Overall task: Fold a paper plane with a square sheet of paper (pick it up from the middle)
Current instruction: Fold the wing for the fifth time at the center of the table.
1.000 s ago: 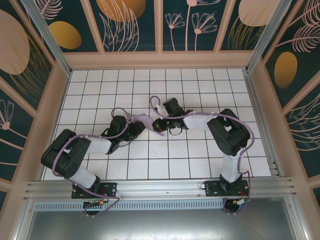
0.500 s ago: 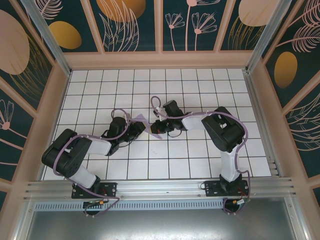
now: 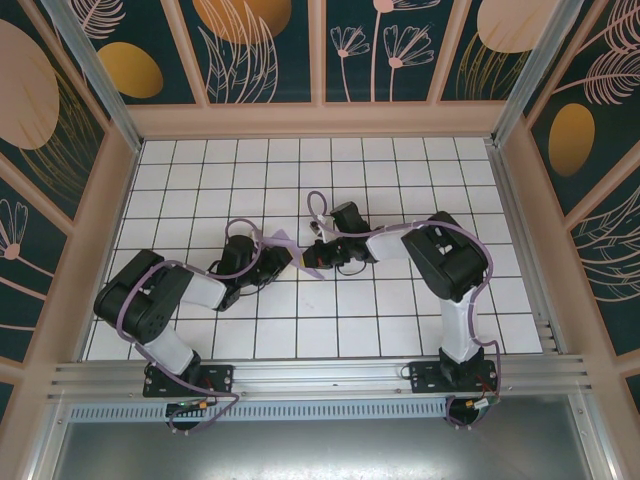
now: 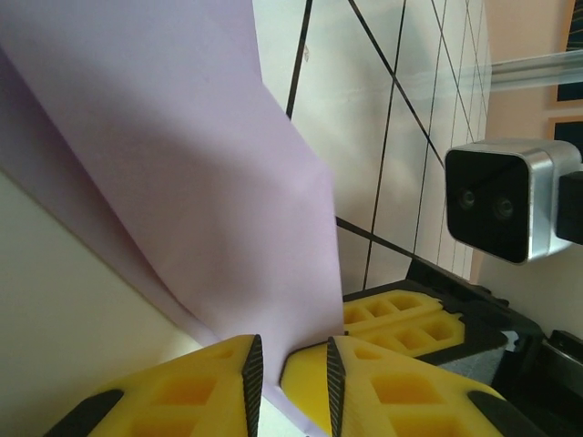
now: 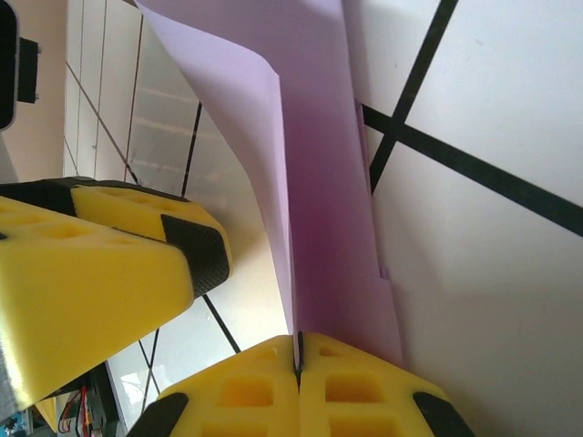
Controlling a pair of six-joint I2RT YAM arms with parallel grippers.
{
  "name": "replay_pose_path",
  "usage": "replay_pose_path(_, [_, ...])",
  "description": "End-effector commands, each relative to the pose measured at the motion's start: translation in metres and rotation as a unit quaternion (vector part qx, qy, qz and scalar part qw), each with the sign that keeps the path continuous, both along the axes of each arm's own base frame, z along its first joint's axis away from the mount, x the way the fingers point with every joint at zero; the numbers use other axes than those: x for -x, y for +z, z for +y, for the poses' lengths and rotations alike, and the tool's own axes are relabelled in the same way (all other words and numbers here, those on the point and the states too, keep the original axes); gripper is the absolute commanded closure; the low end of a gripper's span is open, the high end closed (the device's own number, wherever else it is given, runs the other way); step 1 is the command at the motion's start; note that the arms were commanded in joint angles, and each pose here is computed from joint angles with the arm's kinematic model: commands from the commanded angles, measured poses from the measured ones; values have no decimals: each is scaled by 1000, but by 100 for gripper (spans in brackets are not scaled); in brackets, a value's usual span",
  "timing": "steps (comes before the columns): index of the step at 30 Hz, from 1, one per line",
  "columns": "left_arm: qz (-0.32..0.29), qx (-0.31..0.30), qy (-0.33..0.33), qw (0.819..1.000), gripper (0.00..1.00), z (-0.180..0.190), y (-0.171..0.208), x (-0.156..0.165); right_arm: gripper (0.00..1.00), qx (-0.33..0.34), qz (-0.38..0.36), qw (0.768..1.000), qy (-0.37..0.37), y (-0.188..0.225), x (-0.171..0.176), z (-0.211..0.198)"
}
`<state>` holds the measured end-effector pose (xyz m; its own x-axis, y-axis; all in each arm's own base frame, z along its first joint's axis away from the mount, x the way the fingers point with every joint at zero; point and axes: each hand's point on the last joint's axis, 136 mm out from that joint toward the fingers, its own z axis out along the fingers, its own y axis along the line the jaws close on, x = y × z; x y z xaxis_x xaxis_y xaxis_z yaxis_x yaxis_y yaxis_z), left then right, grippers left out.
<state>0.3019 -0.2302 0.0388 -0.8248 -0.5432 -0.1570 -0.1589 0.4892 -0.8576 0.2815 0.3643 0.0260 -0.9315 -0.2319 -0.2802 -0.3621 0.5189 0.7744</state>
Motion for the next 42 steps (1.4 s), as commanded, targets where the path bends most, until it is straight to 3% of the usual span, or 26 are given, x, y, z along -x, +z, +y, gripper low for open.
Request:
replay_pose_path(1, [-20,21,-9,1000,71,-11,13,-8,100,8,23,1000,2,-15,6,-4])
replay_pose_path(11, [-5,10,-6,1000,75,-13,5,-13,100,34,32,999,1,-29,8,-8])
replay_pose_path(19, [47,-18,5,999,80,-8,-25,-9,99,27,25,999,14,-18,5,-5])
replay_pose_path(25, [80,-46,18,996,81,2,-43,-1,89,16,9,1000,19,4,-2,-7])
replay_pose_path(31, [102,-60,21,993,82,5,-54,2,70,16,-6,1000,24,20,-6,-15])
replay_pose_path(42, [106,-59,17,993,82,3,-56,1,63,28,-24,999,28,25,1,-27])
